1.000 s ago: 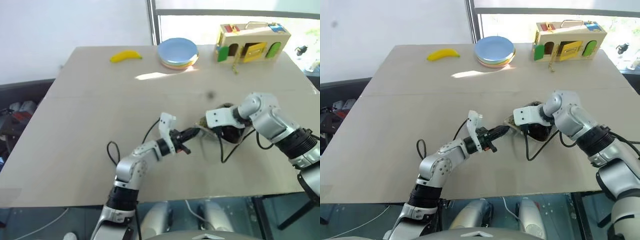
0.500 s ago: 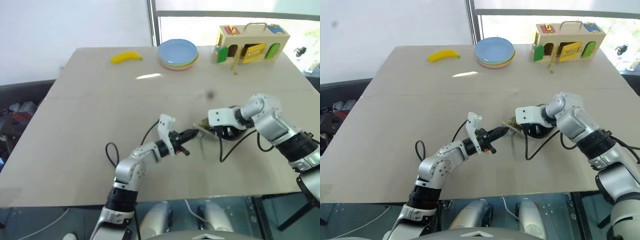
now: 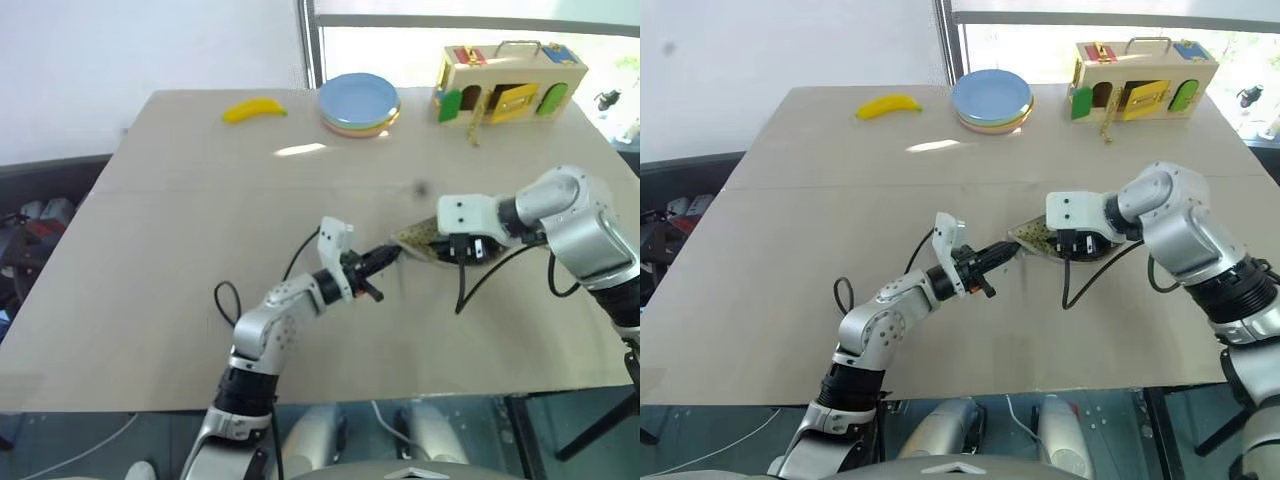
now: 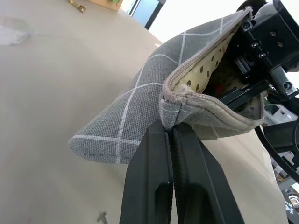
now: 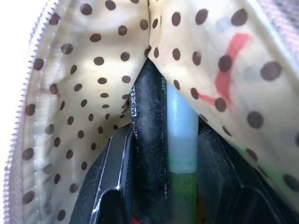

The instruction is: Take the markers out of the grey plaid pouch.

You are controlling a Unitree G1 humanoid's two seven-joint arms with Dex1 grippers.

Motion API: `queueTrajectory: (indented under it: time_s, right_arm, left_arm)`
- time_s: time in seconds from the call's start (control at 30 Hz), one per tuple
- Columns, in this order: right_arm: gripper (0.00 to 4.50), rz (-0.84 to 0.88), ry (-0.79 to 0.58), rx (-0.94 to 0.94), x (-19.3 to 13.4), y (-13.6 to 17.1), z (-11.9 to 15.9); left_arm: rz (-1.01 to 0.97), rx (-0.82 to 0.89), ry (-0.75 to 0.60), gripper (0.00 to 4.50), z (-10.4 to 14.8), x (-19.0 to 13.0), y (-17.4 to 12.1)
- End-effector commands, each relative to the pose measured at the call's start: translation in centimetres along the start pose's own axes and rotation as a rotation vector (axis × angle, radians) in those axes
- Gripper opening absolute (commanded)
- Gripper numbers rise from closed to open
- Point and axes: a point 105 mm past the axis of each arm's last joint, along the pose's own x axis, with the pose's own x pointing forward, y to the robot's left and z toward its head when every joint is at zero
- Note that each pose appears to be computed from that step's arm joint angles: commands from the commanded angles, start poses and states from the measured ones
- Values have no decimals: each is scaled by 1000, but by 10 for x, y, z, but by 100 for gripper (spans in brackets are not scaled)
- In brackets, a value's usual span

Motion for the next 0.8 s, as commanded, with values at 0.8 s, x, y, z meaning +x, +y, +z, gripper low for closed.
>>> queueTrajectory:
  time_s: [0.8]
  right_arm:
    - [296,-13,0,-11,23,5,-21]
  left_arm:
    - [93,-11,7,0,-1,-7,15]
